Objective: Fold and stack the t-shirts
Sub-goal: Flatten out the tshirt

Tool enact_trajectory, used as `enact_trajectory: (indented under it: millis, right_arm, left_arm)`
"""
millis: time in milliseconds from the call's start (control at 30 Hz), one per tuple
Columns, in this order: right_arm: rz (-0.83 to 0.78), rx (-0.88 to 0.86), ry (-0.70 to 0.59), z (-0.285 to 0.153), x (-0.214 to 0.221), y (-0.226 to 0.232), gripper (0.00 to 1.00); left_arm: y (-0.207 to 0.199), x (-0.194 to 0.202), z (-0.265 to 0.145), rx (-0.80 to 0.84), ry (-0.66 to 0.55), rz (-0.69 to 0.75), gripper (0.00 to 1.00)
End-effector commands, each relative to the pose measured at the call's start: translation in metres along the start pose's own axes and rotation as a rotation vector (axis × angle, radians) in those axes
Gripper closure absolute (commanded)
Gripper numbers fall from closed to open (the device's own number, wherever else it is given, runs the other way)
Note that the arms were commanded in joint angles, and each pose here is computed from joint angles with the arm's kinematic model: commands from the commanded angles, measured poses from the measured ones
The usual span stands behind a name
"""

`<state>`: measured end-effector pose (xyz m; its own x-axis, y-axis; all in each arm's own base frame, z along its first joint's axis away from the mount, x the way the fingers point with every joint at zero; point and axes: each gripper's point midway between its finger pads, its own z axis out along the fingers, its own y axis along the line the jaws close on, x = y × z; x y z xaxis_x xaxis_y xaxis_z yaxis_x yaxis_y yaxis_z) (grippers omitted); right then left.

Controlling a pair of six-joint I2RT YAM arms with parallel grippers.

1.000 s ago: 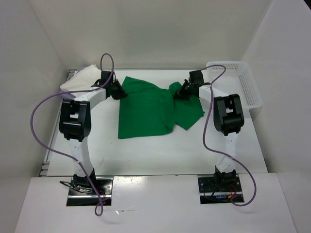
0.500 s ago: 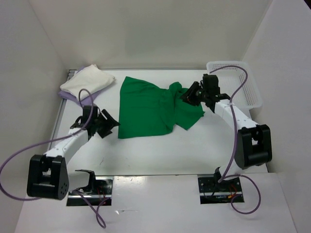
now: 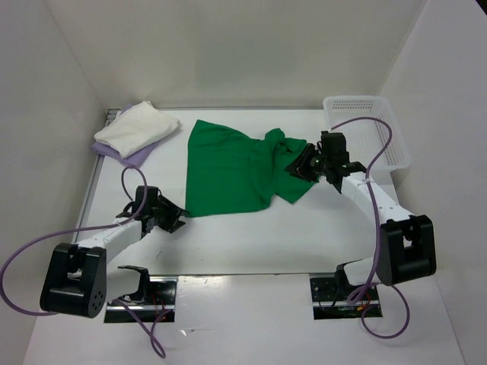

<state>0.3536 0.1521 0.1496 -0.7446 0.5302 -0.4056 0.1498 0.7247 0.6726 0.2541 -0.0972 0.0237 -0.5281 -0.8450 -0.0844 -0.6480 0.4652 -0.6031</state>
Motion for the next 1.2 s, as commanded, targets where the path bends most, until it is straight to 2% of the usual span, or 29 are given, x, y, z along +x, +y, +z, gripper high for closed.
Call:
enact_trajectory:
  millis: [0,400,500,533,667,800,900,1033,1167]
  right_arm:
    - [-0.034,-0.037,-0.024,-0.008,0.000,0.008,0.64]
    - [-0.025,-0.029,-0.032,-0.009,0.001,0.006,0.64]
    - [-0.022,-0.017,-0.032,-0.008,0.002,0.002,0.63]
    - [-0.022,-0.016,-0.032,-0.008,0.002,0.002,0.63]
    - [0.016,0.074,-0.070,-0.008,-0.004,-0.028,0.56]
    - [0.084,0.191,-0.139,-0.014,-0.022,-0.069,0.56]
    - [0.086,0.257,-0.141,-0.008,-0.030,-0.093,0.56]
    - [0.094,0.330,-0.082,0.011,-0.026,-0.121,0.57]
    - [0.101,0.344,-0.063,0.026,-0.023,-0.132,0.57]
  left_arm:
    - [-0.002,-0.007,0.008,0.024,-0.057,-0.083,0.49]
    - [-0.010,-0.014,0.022,-0.001,-0.099,-0.081,0.66]
    - [-0.014,-0.019,0.025,-0.008,-0.112,-0.073,0.80]
    - [-0.013,-0.021,0.025,-0.011,-0.121,-0.073,0.87]
    - [-0.036,-0.037,0.018,0.027,-0.158,-0.022,1.00]
    - [-0.061,-0.078,-0.008,0.099,-0.229,0.024,1.00]
    - [-0.063,-0.105,-0.021,0.090,-0.269,0.088,1.00]
    - [-0.047,-0.114,-0.008,0.025,-0.227,0.141,1.00]
    - [-0.032,-0.130,0.000,0.000,-0.229,0.127,1.00]
